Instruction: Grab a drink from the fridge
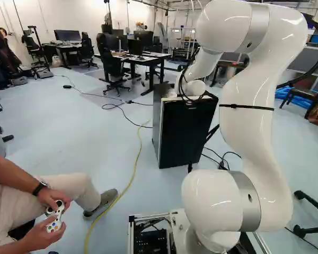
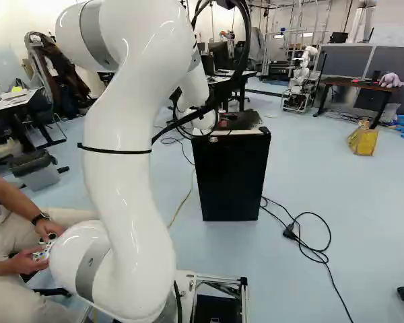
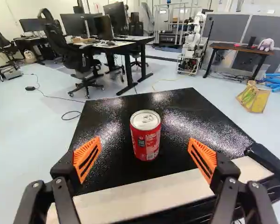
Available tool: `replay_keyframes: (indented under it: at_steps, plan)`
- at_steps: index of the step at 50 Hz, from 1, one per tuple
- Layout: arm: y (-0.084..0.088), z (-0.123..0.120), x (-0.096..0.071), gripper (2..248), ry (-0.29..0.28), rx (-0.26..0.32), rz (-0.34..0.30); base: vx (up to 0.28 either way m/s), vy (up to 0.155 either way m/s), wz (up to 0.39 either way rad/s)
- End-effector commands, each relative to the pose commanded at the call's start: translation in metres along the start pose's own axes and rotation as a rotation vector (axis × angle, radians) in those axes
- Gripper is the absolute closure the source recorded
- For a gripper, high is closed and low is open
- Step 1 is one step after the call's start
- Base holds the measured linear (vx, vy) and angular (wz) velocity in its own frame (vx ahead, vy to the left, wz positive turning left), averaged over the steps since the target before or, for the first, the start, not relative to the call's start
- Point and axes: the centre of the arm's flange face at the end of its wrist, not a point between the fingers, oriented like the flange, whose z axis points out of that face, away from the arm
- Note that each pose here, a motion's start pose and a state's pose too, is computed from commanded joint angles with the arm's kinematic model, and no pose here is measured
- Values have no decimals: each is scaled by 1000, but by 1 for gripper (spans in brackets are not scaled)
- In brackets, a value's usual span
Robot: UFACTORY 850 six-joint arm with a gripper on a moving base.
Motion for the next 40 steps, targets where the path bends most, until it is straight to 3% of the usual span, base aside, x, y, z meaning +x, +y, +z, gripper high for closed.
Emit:
replay_keyframes:
  at_steps: [40]
  plan:
    - [-2, 19, 2, 3, 48, 7, -1, 0, 0, 0]
